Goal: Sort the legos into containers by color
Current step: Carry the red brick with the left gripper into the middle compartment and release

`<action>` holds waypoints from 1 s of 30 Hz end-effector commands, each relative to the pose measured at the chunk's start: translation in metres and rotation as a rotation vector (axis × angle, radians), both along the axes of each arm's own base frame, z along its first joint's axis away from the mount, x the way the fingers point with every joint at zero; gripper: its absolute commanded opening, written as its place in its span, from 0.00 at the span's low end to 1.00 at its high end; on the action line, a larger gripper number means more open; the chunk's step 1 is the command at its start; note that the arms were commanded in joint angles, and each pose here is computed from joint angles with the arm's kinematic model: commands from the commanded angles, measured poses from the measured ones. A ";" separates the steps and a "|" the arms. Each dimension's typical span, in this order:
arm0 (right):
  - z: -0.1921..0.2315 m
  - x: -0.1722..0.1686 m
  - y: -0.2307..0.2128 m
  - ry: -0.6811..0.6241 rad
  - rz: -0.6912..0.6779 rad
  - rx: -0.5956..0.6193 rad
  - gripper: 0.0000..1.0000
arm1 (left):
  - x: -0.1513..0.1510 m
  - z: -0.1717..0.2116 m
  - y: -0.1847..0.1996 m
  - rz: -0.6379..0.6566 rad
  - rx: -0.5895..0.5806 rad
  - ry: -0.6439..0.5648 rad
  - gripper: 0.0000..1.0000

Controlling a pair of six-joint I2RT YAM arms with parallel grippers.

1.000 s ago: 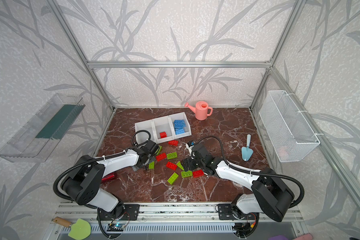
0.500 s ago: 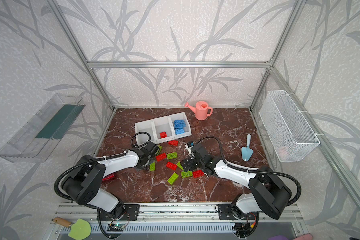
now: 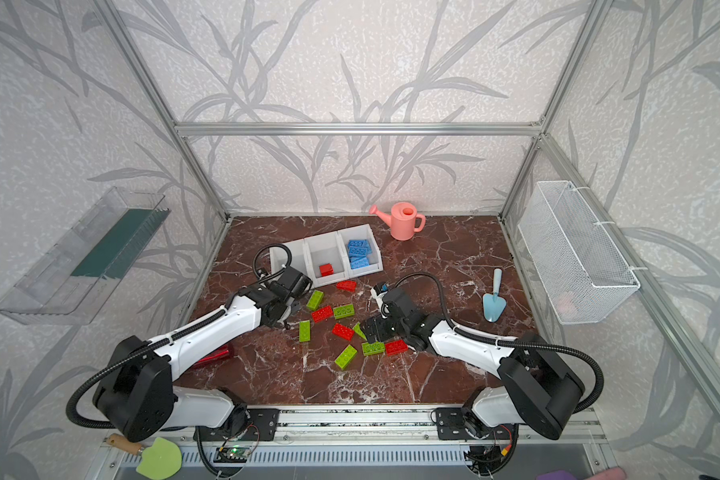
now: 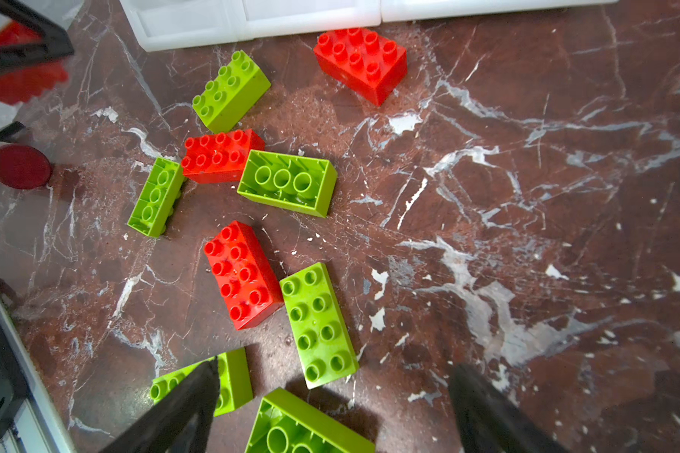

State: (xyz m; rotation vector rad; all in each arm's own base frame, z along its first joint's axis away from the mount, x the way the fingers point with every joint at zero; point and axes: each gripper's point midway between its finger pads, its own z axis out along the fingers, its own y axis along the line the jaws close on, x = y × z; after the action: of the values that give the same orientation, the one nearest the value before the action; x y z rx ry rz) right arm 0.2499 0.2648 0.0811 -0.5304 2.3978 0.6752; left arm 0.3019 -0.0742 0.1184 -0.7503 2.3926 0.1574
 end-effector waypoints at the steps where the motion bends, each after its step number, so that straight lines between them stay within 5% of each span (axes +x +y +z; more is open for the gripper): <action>1: 0.011 -0.002 0.000 -0.025 -0.003 0.037 0.92 | 0.012 0.031 0.003 -0.051 0.077 -0.012 0.57; 10: 0.017 -0.002 -0.002 -0.043 -0.017 0.063 0.92 | 0.079 0.066 -0.038 -0.152 0.031 -0.049 0.56; 18: 0.017 0.000 -0.006 -0.061 -0.037 0.060 0.92 | 0.136 0.046 -0.075 -0.236 -0.029 0.010 0.57; 30: 0.012 0.002 -0.007 -0.064 -0.045 0.051 0.92 | 0.185 0.007 -0.091 -0.285 -0.070 0.115 0.55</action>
State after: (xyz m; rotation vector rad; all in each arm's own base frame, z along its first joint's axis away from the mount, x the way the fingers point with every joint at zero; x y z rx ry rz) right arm 0.2499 0.2584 0.0902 -0.4792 2.3419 0.6875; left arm 0.4842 -0.1628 0.1221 -0.4744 2.5670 0.0029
